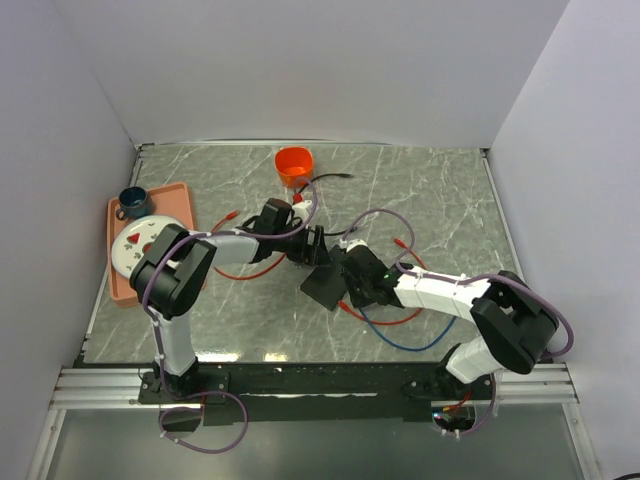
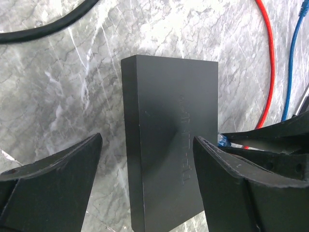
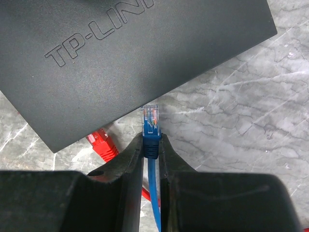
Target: Insert the plug into the switch port
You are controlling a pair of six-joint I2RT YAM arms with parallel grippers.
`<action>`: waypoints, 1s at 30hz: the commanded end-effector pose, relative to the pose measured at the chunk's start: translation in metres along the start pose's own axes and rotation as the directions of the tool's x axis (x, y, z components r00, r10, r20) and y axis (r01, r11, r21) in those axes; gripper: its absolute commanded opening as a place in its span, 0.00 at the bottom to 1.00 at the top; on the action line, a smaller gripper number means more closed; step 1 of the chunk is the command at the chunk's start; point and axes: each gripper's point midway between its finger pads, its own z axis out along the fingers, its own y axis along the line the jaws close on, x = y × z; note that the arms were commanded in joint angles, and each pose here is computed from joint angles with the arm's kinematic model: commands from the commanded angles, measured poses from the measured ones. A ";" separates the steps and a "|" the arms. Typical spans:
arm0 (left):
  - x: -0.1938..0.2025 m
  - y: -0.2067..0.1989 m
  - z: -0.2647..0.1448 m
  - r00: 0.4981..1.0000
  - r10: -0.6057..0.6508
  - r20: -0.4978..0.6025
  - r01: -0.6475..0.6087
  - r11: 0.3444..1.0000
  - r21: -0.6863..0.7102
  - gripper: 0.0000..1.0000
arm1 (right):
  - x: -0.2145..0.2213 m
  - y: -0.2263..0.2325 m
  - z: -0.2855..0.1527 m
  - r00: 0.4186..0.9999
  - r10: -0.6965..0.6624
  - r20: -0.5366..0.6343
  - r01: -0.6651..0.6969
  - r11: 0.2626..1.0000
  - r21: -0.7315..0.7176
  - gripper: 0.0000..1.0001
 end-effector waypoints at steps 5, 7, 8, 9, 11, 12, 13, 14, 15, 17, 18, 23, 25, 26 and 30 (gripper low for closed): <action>-0.009 -0.002 0.009 1.000 0.023 0.004 -0.023 0.999 0.030 0.82 | -0.009 0.008 0.000 0.999 -0.037 0.022 0.037 0.999 -0.015 0.00; -0.010 -0.002 0.009 1.000 0.027 0.006 -0.027 0.999 0.035 0.82 | -0.009 0.013 0.002 0.998 -0.054 0.012 0.054 0.998 -0.017 0.00; -0.011 -0.003 0.009 1.000 0.028 0.007 -0.028 0.999 0.040 0.82 | -0.009 0.016 0.002 0.998 -0.061 0.012 0.062 0.998 -0.023 0.00; -0.011 -0.004 0.009 1.000 0.028 0.006 -0.028 0.999 0.045 0.82 | -0.009 0.019 0.003 0.998 -0.064 0.010 0.064 0.998 -0.027 0.00; -0.012 -0.006 0.008 1.000 0.030 0.007 -0.030 0.998 0.049 0.81 | -0.009 0.022 0.004 0.998 -0.065 0.012 0.066 0.997 -0.037 0.00; -0.011 -0.006 0.008 1.000 0.030 0.007 -0.030 0.998 0.050 0.81 | -0.008 0.023 0.005 0.998 -0.061 0.007 0.062 0.997 -0.038 0.00; -0.012 -0.006 0.008 0.999 0.032 0.008 -0.032 0.998 0.054 0.81 | -0.008 0.024 0.006 0.998 -0.062 0.007 0.063 0.997 -0.038 0.00; -0.012 -0.008 0.008 0.999 0.035 0.005 -0.035 0.997 0.062 0.81 | -0.009 0.024 0.006 0.998 -0.062 0.010 0.062 0.997 -0.039 0.00; -0.011 -0.008 0.008 0.999 0.034 0.001 -0.034 0.997 0.064 0.81 | -0.008 0.025 0.007 0.998 -0.064 0.008 0.064 0.997 -0.041 0.00; -0.011 -0.008 0.009 0.999 0.039 -0.003 -0.038 0.997 0.066 0.81 | -0.008 0.026 0.007 0.998 -0.066 0.007 0.067 0.997 -0.045 0.00; -0.012 -0.008 0.009 0.999 0.038 -0.002 -0.038 0.997 0.068 0.81 | -0.010 0.027 0.007 0.998 -0.067 0.008 0.068 0.997 -0.049 0.00; -0.017 -0.012 0.010 0.999 0.036 0.010 -0.037 0.996 0.085 0.81 | -0.007 0.032 0.010 0.996 -0.090 -0.016 0.089 0.994 -0.062 0.00; -0.017 -0.010 0.011 1.000 0.029 0.009 -0.029 0.997 0.077 0.82 | -0.006 0.034 0.010 0.995 -0.098 -0.021 0.097 0.993 -0.067 0.00; -0.018 -0.010 0.011 1.000 0.028 0.013 -0.029 0.997 0.075 0.82 | -0.004 0.035 0.011 0.994 -0.102 -0.029 0.100 0.992 -0.072 0.00; -0.022 -0.009 0.010 1.000 0.007 0.028 -0.009 0.995 0.099 0.82 | -0.003 0.037 0.012 0.993 -0.116 -0.038 0.112 0.991 -0.077 0.00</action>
